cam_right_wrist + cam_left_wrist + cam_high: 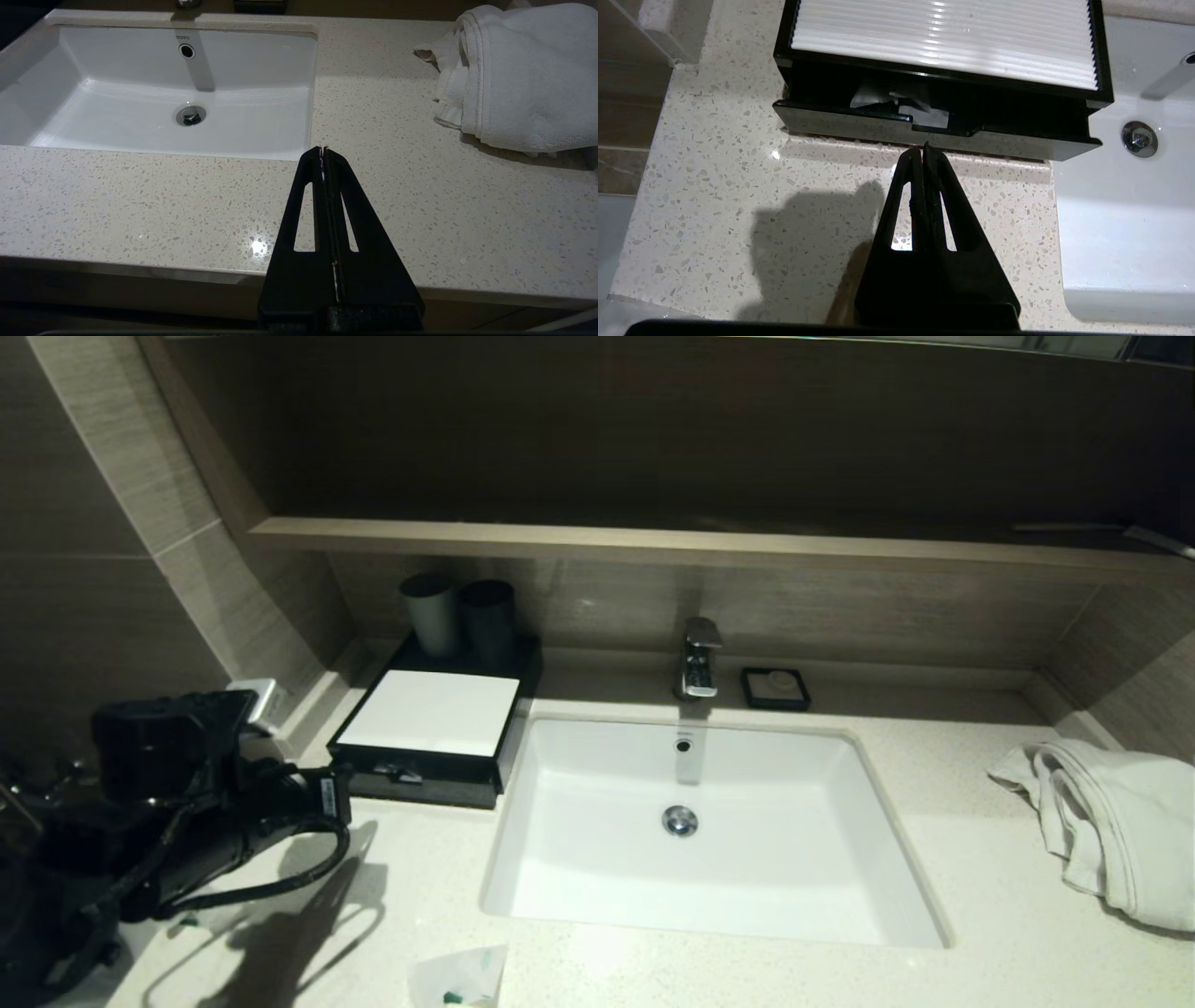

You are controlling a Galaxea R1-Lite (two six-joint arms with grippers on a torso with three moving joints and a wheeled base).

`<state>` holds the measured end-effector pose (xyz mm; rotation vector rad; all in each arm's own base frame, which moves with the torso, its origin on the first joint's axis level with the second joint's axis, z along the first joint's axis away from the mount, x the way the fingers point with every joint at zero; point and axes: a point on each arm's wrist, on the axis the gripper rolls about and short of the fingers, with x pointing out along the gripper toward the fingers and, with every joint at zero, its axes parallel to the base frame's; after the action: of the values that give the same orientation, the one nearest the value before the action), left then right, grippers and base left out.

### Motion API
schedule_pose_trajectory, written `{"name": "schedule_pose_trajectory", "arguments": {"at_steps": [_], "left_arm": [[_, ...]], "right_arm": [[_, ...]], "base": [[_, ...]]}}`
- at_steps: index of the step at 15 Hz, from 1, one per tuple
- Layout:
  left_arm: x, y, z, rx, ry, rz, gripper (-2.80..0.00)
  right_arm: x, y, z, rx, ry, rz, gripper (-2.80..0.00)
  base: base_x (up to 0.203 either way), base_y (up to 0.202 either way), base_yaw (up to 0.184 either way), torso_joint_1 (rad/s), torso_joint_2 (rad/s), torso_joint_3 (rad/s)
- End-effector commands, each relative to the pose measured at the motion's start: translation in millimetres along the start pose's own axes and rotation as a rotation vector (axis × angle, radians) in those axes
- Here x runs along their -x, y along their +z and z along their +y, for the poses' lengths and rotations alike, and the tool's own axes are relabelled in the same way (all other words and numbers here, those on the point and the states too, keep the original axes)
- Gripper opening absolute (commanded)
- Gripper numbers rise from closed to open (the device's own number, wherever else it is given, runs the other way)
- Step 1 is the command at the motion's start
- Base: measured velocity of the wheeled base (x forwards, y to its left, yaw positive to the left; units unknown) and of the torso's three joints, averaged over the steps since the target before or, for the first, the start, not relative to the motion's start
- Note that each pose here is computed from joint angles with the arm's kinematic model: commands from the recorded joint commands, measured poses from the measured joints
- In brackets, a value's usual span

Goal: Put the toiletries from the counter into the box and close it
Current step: Open the drawer

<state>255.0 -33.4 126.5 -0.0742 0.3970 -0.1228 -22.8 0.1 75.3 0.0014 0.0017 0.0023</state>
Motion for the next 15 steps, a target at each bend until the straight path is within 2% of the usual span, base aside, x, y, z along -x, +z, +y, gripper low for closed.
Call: {"name": "schedule_pose_trajectory", "arguments": {"at_steps": [1,15], "left_arm": [[-9,-10,1.1,0.0,0.001,0.043,-2.8],[-42,-25,-11.3,-0.017,-0.045,0.038,-2.8]], "right_arm": [[0,0,0,0.0,0.001,0.0,-2.8],[0,0,0,0.0,0.001,0.0,-2.8]], "base": [[0.0,0.0,0.0,0.0,0.0,0.0],[0.0,0.0,0.0,0.0,0.0,0.0]]}}
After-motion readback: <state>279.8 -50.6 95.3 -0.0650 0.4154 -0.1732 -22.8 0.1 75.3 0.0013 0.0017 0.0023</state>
